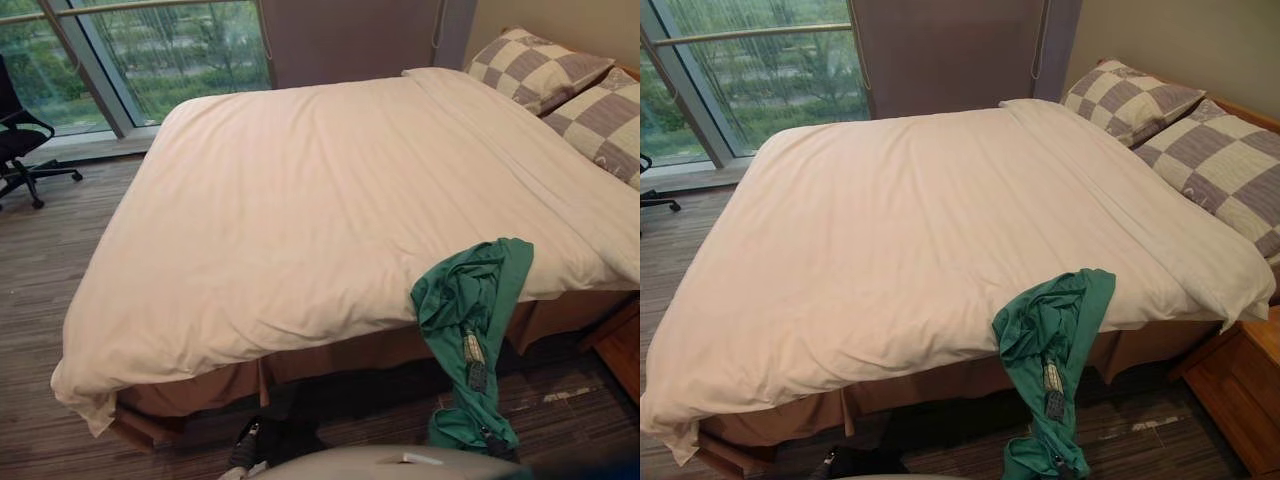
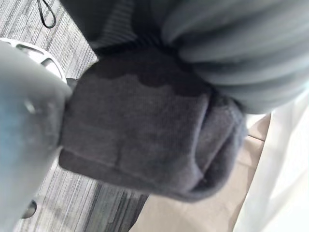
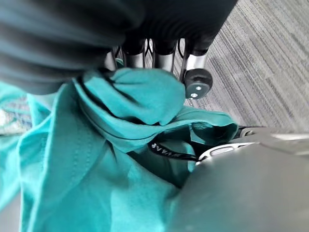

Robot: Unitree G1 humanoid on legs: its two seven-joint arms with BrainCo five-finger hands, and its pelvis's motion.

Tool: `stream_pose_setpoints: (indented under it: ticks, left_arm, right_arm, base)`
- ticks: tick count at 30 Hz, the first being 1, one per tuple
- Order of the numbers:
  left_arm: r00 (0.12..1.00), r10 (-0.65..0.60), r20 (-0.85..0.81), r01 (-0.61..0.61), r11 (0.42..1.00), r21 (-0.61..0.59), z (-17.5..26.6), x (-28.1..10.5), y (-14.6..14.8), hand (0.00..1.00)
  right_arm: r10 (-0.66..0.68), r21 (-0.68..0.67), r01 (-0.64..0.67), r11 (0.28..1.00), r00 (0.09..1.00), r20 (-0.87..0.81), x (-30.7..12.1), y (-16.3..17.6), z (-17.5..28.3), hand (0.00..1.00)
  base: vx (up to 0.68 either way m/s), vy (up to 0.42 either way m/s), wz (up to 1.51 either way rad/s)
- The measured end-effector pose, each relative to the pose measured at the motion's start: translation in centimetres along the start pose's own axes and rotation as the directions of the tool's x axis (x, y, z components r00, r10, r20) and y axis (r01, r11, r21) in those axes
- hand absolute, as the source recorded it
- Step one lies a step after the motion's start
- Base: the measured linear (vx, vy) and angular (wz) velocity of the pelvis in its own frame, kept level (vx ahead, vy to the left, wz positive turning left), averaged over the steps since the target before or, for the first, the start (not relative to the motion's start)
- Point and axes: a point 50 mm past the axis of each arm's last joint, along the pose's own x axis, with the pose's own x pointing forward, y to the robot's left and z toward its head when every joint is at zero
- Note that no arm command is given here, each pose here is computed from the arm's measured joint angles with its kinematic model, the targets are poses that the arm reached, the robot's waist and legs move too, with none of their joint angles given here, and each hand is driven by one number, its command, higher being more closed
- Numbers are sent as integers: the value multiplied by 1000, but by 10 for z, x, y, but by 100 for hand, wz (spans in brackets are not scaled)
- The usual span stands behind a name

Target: Tidy the bed and pick cloth on bed and put in laundry

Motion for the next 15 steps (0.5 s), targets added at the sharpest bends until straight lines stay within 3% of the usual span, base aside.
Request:
stream_pose_setpoints:
  ticks: [7, 12, 15]
  left_arm:
    - [999, -20, 26, 20, 1000, 23, 13, 5, -8, 100]
    - [998, 48, 34, -48, 999, 7, 13, 5, -4, 100]
    - [995, 53, 89, -53, 999, -3, 24, 5, -6, 100]
  right_arm:
    - [51, -9, -52, 999, 995, -90, -6, -3, -24, 100]
    - [156, -96, -156, 983, 988, -5, 4, 3, 4, 100]
    - [205, -137, -200, 970, 979, 23, 4, 14, 11, 100]
  base:
    - [35, -63, 129]
    - [50, -34, 63]
    - [7, -55, 137]
